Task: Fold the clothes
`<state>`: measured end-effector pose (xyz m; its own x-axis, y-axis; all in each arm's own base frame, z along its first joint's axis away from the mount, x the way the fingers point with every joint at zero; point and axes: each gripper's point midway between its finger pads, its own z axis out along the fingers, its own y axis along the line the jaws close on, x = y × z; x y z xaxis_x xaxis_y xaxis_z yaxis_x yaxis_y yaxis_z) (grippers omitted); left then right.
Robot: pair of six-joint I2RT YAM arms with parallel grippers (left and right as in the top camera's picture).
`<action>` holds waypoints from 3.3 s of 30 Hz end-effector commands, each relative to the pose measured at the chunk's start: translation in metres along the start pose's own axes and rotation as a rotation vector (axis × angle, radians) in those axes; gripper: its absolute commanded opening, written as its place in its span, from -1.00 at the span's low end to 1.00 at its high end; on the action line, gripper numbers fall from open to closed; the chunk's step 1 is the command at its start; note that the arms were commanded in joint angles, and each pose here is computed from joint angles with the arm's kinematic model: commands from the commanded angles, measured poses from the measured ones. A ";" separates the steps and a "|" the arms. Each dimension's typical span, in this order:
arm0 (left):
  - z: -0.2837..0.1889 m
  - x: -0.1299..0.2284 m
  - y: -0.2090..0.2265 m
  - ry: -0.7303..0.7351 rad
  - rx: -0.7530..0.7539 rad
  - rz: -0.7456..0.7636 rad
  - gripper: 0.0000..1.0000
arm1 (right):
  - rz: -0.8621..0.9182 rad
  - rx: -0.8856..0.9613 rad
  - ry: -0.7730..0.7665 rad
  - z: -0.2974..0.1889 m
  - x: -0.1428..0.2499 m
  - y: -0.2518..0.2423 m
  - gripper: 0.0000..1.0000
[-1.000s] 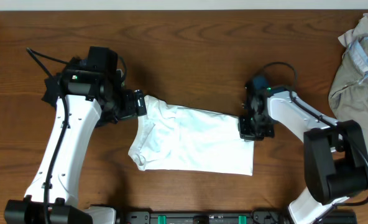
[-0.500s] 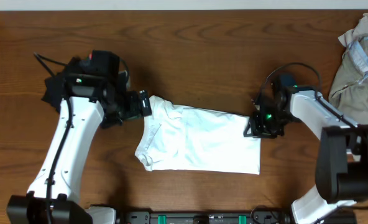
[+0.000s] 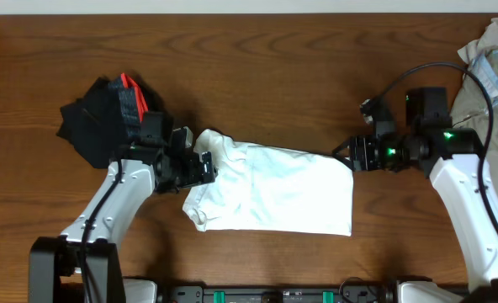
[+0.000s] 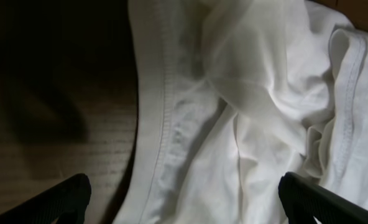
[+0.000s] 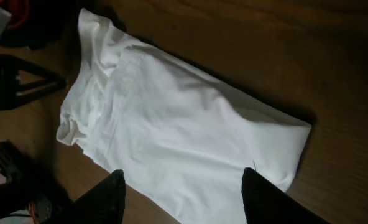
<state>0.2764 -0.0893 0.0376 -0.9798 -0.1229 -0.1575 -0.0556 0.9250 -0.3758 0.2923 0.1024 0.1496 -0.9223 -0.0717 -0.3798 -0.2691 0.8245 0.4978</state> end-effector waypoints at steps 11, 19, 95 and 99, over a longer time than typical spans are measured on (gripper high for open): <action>0.056 0.029 0.001 0.197 0.115 0.067 0.99 | -0.012 -0.011 -0.007 -0.008 0.000 0.005 0.14; 0.054 0.044 -0.027 0.269 0.267 0.043 0.76 | -0.007 0.003 0.002 -0.008 0.002 0.003 0.10; -0.034 0.025 -0.222 -0.029 -0.064 0.497 0.21 | 0.205 0.164 0.010 -0.023 0.013 -0.043 0.12; -0.062 0.000 -0.197 -0.121 -0.144 0.446 -0.03 | 0.206 0.173 0.013 -0.023 0.014 -0.044 0.12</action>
<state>0.2534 -0.2727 0.1396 -0.9031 0.3205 -0.2857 0.3797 0.9069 -0.1829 0.2816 0.0559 0.1349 -0.9623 0.0838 -0.2587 -0.0362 0.9034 0.4274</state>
